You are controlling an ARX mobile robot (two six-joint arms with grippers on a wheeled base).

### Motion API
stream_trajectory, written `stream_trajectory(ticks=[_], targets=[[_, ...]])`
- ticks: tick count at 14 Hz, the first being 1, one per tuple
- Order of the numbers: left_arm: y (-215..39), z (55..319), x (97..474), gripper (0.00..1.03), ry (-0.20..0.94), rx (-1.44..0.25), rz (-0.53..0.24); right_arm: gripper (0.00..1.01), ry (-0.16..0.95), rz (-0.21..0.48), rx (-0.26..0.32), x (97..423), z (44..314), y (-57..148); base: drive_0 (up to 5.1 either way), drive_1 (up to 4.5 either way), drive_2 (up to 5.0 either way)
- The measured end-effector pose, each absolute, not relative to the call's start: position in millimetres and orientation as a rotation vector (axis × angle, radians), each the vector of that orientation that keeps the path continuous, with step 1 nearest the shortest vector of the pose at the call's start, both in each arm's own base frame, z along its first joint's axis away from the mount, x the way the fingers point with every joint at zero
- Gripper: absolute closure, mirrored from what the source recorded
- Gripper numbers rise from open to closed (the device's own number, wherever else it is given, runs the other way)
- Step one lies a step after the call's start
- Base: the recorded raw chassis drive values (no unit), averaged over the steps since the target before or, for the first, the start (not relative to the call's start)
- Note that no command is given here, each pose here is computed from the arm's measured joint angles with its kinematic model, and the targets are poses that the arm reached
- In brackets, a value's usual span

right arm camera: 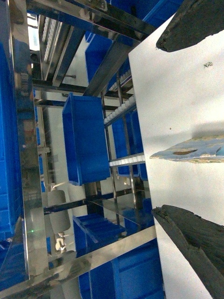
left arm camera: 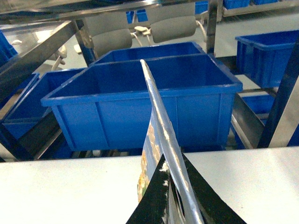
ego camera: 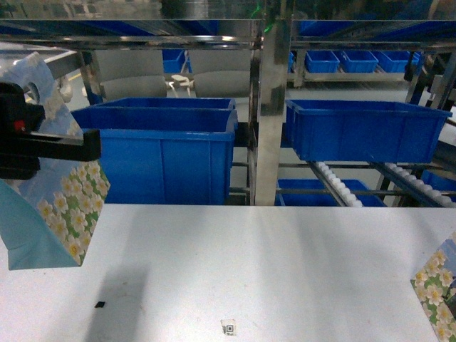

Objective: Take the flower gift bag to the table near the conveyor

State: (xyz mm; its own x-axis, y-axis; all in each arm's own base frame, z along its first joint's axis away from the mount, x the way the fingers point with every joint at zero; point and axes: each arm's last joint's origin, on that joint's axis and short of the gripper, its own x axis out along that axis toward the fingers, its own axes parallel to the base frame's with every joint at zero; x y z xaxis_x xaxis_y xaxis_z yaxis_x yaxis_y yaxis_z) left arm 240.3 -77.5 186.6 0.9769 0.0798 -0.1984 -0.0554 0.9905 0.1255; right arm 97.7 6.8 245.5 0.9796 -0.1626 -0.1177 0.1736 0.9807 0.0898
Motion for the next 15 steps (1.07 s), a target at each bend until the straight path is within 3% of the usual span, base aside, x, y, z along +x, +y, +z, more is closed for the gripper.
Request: stream_trajectory(ticks=[9,15], targets=[[-98,145,251,0.99,0.353,0.143,0.054,0.03,0.11,-0.17,0.1,98,246,7,0.0,0.0,0.0],[-94,116,254,0.99,0.485,0.152,0.074,0.03,0.11,-0.17,0.1,98,246,7,0.0,0.0,0.0]])
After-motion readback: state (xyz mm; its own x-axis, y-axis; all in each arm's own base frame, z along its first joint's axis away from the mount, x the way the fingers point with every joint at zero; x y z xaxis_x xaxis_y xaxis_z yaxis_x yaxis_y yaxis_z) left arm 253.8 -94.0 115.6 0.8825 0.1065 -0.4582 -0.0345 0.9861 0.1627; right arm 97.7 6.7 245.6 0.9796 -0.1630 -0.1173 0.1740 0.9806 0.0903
